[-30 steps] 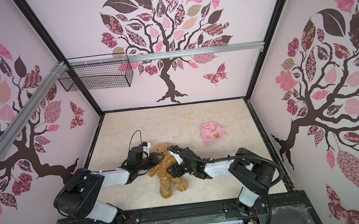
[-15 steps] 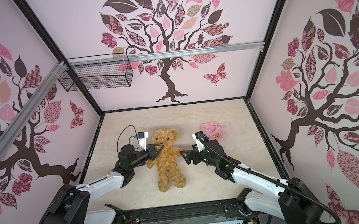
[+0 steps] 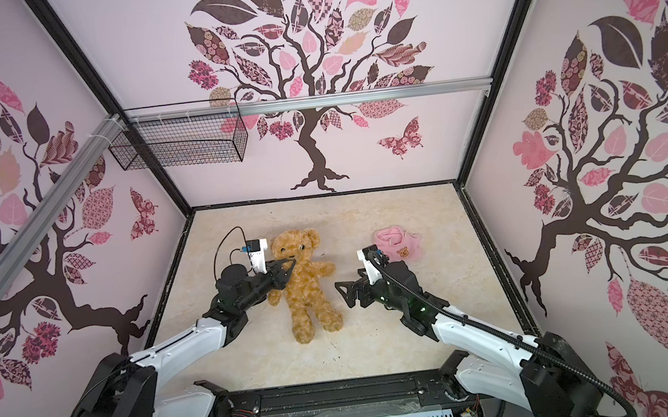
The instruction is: Dress the teddy bear
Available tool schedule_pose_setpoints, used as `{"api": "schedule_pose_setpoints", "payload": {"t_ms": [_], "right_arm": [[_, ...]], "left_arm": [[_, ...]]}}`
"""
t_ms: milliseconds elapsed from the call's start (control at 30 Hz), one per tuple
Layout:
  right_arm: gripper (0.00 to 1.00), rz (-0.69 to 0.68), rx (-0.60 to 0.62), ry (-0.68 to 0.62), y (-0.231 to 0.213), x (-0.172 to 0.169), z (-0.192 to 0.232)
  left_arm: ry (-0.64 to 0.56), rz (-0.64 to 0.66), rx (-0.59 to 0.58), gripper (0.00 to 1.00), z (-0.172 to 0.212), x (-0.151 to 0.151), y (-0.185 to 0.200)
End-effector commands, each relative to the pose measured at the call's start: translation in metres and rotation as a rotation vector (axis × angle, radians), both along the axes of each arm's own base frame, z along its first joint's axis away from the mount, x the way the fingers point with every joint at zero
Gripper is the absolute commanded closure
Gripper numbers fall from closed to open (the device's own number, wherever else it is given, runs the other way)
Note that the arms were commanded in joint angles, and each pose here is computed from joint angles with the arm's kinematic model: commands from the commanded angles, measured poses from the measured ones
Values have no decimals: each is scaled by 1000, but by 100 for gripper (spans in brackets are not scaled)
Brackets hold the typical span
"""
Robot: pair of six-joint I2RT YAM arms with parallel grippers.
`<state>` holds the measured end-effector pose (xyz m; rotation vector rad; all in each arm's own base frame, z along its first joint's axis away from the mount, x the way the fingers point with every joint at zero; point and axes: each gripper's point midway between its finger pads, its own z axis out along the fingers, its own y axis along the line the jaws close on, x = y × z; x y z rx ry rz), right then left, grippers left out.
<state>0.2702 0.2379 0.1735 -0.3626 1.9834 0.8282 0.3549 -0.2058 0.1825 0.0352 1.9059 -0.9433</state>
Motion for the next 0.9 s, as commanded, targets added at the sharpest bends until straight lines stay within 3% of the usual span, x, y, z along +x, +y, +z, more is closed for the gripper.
{"api": "schedule_pose_setpoints", "payload": {"t_ms": [0, 133, 267, 433, 567, 667, 800, 867], "right_arm": [[0, -139, -84, -12, -16, 26, 4], [0, -222, -95, 32, -31, 46, -2], [0, -271, -89, 72, -44, 55, -11], [0, -396, -42, 120, -85, 73, -19], [0, -456, -38, 132, -102, 86, -26], [0, -561, -85, 151, -127, 109, -32], [6, -699, -18, 254, -174, 149, -50], [8, -732, -79, 300, -184, 167, -64]], "left_arm": [[169, 117, -76, 77, -15, 42, 16], [335, 94, -112, 74, -56, 71, 11], [408, 41, -167, 72, -72, 75, -16], [445, 44, -123, 65, -86, 63, -31], [484, 83, -167, 64, -94, 52, -40], [516, 103, -205, 64, -101, 37, -60], [553, 91, -226, 60, -106, 20, -97], [574, 60, -230, 56, -107, 11, -115]]}}
